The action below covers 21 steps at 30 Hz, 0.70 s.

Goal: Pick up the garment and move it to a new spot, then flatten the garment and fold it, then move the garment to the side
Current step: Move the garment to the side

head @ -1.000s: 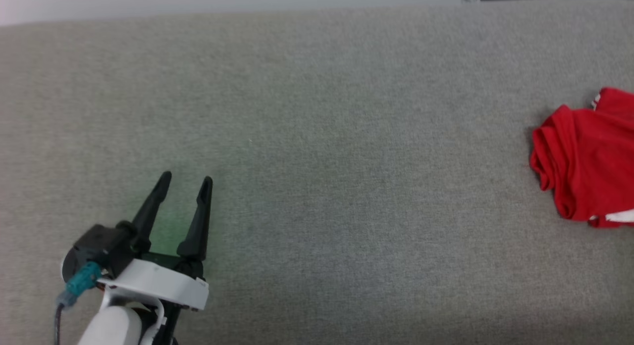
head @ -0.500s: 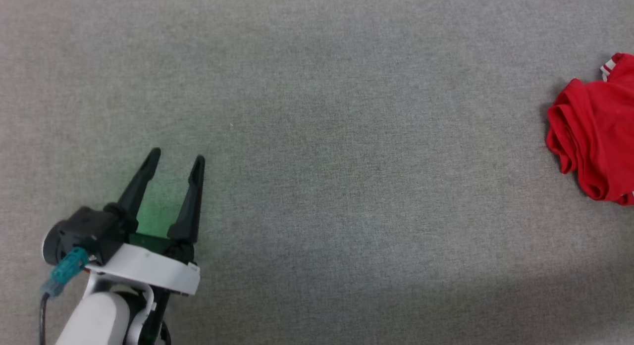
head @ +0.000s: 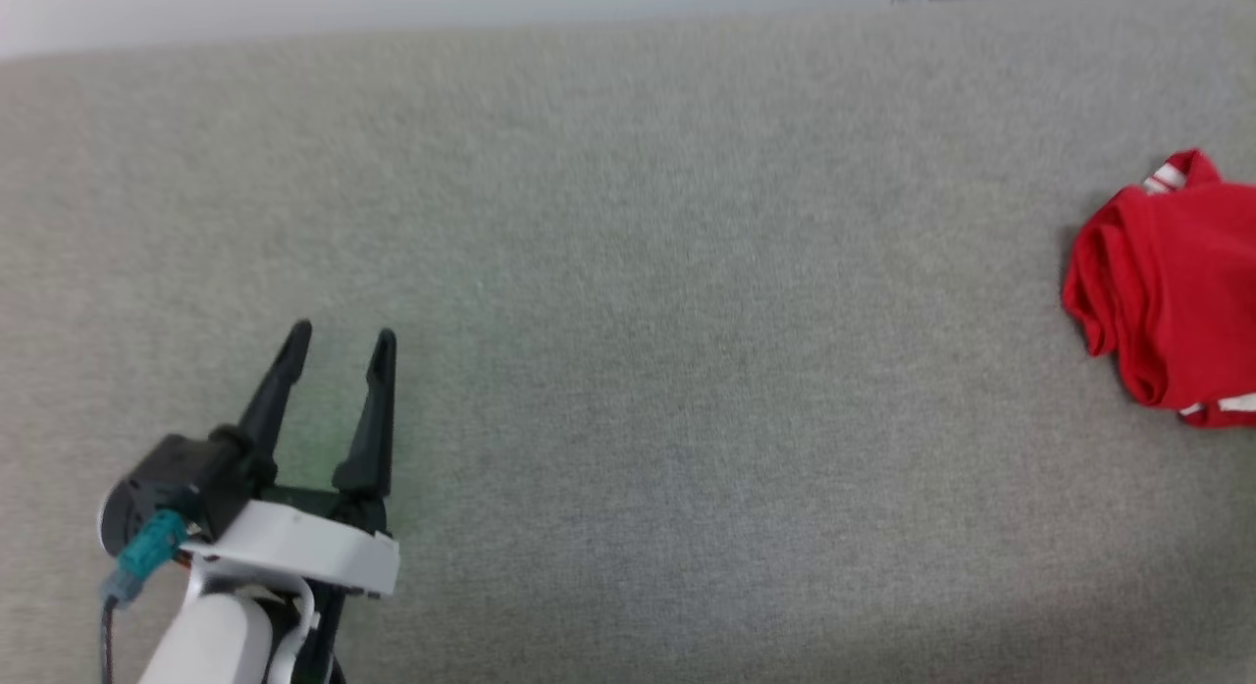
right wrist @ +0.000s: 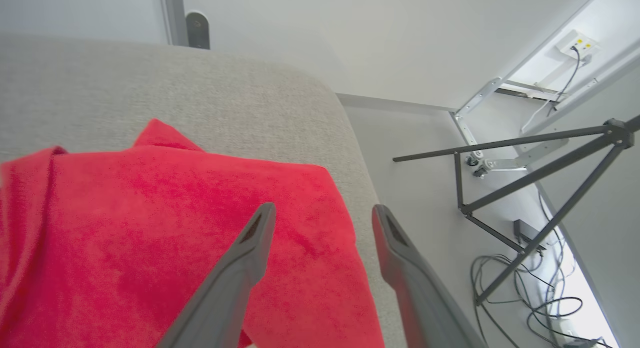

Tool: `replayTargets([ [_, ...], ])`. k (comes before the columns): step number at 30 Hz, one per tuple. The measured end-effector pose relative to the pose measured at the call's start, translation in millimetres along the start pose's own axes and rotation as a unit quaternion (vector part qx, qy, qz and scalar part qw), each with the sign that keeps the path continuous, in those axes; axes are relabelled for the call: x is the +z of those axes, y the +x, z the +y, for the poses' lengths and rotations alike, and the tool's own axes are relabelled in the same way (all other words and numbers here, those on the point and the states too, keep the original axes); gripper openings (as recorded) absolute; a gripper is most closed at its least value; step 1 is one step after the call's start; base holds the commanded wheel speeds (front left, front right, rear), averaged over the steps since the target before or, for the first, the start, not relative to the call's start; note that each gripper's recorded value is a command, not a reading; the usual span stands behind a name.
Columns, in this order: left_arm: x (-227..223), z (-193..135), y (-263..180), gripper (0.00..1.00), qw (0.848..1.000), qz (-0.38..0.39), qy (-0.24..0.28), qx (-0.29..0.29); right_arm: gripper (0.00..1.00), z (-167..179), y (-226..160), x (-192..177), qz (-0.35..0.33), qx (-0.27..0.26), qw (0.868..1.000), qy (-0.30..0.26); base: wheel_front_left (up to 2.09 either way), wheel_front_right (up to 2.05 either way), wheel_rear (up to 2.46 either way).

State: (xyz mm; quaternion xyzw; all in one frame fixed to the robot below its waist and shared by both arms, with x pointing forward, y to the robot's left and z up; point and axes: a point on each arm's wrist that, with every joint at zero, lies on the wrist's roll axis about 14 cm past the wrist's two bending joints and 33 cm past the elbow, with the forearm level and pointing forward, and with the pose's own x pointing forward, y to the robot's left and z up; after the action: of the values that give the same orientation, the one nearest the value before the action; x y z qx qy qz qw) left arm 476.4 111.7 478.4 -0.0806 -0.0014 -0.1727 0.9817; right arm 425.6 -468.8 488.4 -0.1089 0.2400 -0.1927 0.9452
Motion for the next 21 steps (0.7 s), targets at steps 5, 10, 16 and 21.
replayTargets([
  [5,7.4,7.2,-22.4,1.0,1.0,0.001,0.006,0.02,1.0,40.3,-11.9,13.1,-0.038,0.053,0.998,0.012,0.0,0.0,0.0],
  [10,18.7,17.0,-48.2,1.0,0.999,-0.005,0.013,0.042,1.0,87.3,-29.5,22.5,-0.08,0.112,0.99,0.033,0.0,0.0,0.0],
  [16,32.0,32.8,-78.8,1.0,0.997,-0.011,0.031,0.07,1.0,137.4,-56.2,36.1,-0.139,0.172,0.973,0.059,0.0,0.0,0.0],
  [21,42.6,40.5,-96.3,1.0,0.995,-0.021,0.041,0.085,1.0,165.7,-76.0,43.3,-0.172,0.207,0.96,0.079,0.0,0.0,0.0],
])
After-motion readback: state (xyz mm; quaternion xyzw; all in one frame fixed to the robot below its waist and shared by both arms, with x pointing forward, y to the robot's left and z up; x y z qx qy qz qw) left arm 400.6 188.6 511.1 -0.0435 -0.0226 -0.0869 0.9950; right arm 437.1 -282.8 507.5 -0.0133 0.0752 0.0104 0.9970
